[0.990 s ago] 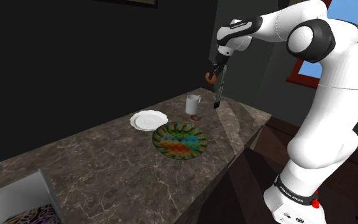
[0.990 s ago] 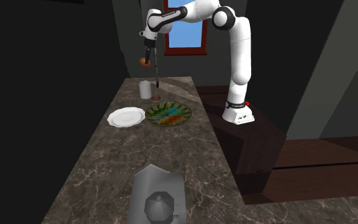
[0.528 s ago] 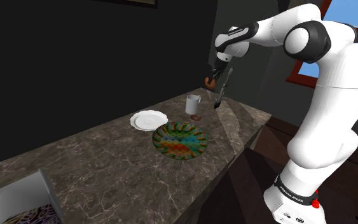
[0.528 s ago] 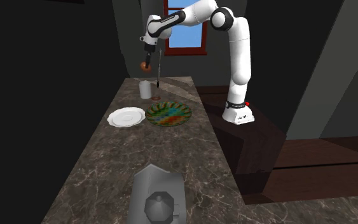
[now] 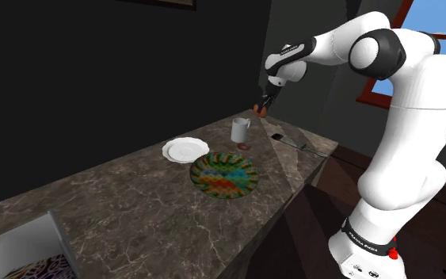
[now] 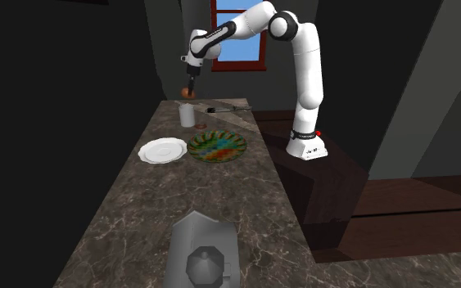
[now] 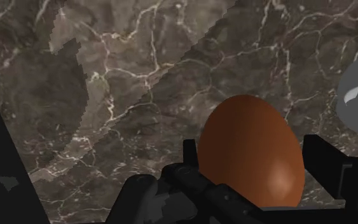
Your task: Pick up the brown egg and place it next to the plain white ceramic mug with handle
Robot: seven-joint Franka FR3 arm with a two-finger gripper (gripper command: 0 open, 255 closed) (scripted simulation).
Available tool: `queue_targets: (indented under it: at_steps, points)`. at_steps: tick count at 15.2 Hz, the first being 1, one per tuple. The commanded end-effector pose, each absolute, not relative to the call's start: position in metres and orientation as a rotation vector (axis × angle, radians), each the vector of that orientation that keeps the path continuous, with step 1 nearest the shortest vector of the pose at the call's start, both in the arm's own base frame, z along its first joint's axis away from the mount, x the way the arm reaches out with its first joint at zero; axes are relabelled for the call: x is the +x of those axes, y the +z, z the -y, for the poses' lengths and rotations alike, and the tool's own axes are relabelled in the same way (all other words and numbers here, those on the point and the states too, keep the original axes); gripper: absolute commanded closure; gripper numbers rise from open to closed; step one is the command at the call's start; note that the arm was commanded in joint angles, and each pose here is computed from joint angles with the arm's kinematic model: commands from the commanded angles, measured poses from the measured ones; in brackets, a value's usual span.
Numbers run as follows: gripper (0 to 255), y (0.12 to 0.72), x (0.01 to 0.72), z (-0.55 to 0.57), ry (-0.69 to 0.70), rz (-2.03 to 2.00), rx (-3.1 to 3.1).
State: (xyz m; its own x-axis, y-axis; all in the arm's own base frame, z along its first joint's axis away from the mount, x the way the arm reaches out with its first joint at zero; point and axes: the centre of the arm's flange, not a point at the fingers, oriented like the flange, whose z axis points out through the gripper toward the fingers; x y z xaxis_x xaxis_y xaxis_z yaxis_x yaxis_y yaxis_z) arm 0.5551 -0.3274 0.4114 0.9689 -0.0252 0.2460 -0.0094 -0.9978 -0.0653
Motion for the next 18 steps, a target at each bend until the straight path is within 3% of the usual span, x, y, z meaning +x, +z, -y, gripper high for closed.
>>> queue_targets:
  at_steps: [1, 18]
  points:
    - [255, 0.402, 0.554, 0.327, -0.384, -0.027, -3.054]
    - [255, 0.334, 0.554, 0.327, -0.384, -0.027, -3.054]
